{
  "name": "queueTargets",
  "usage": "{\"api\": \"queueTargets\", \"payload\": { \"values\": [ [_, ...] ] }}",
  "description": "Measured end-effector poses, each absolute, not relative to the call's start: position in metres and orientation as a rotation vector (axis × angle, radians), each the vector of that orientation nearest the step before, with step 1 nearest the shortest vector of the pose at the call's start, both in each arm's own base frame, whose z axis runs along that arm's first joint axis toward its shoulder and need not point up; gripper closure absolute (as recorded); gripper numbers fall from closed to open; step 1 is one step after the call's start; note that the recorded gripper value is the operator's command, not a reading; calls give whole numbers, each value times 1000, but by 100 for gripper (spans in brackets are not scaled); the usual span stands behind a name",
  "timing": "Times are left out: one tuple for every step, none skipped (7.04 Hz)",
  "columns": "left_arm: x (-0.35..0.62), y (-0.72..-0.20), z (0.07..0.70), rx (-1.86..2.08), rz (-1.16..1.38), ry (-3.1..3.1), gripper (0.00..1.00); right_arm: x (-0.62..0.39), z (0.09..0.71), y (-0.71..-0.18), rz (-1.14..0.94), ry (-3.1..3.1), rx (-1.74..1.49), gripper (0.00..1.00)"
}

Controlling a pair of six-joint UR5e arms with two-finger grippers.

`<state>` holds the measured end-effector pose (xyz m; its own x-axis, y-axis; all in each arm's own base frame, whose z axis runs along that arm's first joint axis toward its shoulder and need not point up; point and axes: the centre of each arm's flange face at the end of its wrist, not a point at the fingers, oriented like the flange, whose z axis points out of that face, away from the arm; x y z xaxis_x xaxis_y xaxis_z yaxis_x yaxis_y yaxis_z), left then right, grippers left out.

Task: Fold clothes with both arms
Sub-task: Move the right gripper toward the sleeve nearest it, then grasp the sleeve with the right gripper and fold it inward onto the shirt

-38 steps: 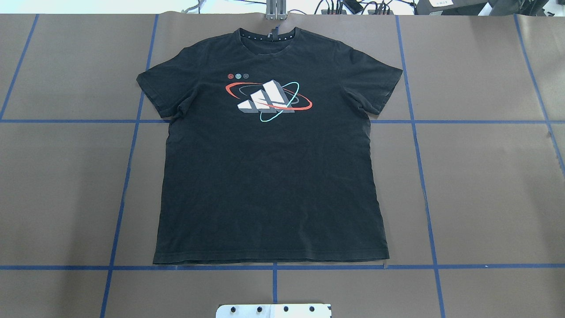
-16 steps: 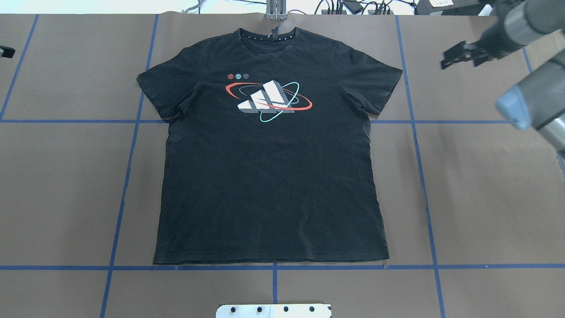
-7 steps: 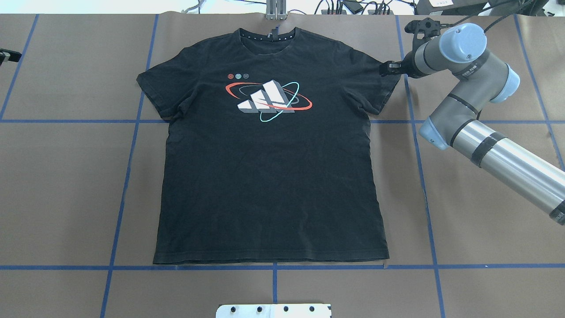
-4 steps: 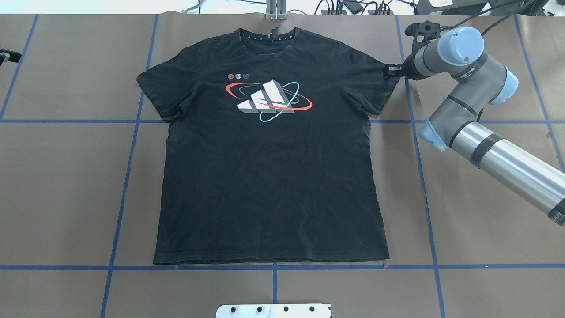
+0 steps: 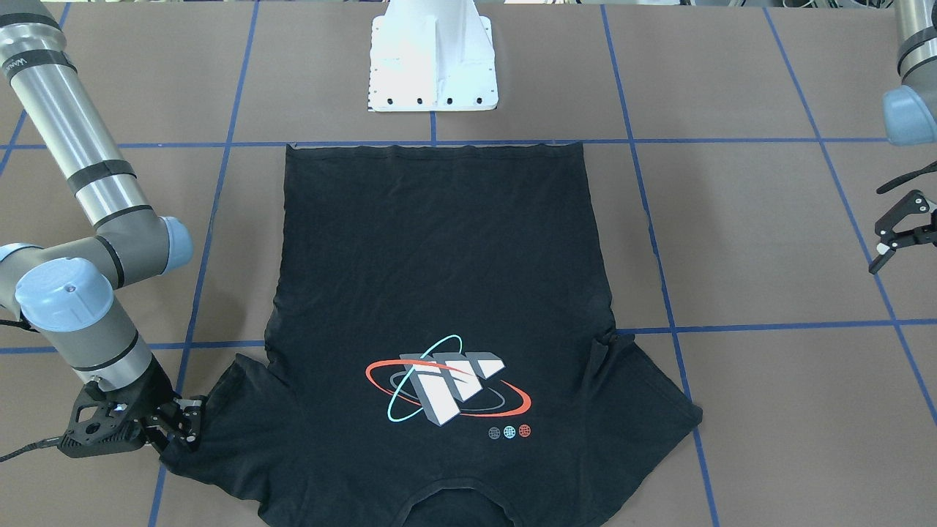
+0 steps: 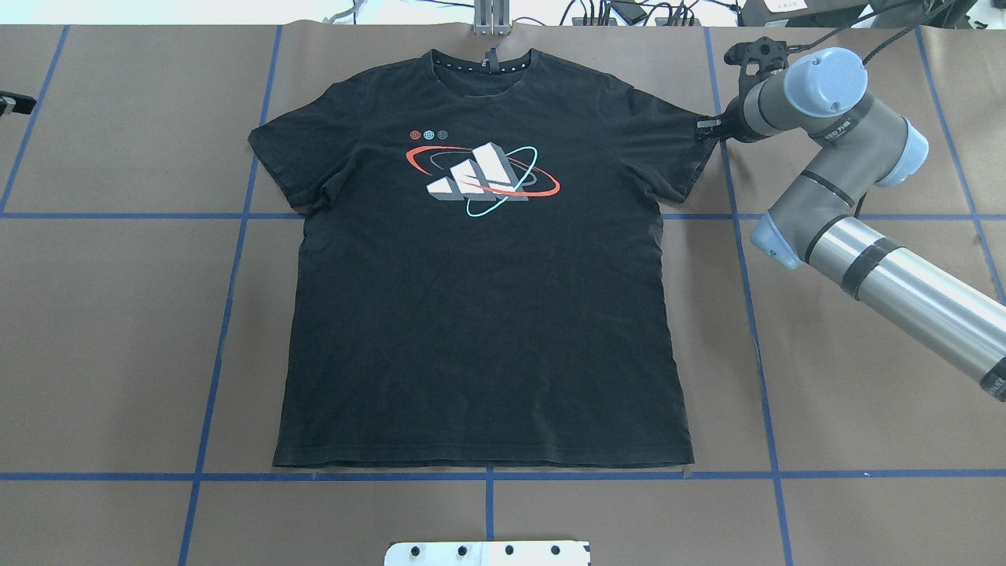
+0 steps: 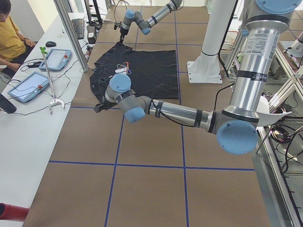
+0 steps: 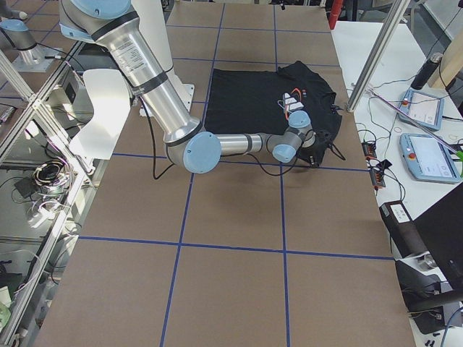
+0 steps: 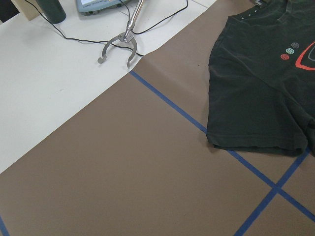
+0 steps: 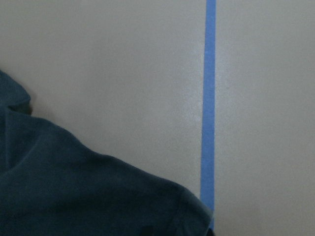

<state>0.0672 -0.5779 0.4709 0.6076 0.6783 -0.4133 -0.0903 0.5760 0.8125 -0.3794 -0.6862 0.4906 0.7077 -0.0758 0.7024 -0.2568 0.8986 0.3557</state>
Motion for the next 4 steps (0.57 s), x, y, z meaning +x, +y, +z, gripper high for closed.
{"api": "queueTargets", "payload": {
  "values": [
    [67,-578,471,844,511,799,0,-376,489,-688,106,-785,459,100],
    [67,-577,471,844,511,799,0,-372,487,-690,110,-786,465,100],
    [68,-577,471,843,511,799,0,-369,482,-692,113,-792,474,100],
    [68,-577,472,842,511,799,0,-366,471,-694,116,-804,488,100]
  ]
}}
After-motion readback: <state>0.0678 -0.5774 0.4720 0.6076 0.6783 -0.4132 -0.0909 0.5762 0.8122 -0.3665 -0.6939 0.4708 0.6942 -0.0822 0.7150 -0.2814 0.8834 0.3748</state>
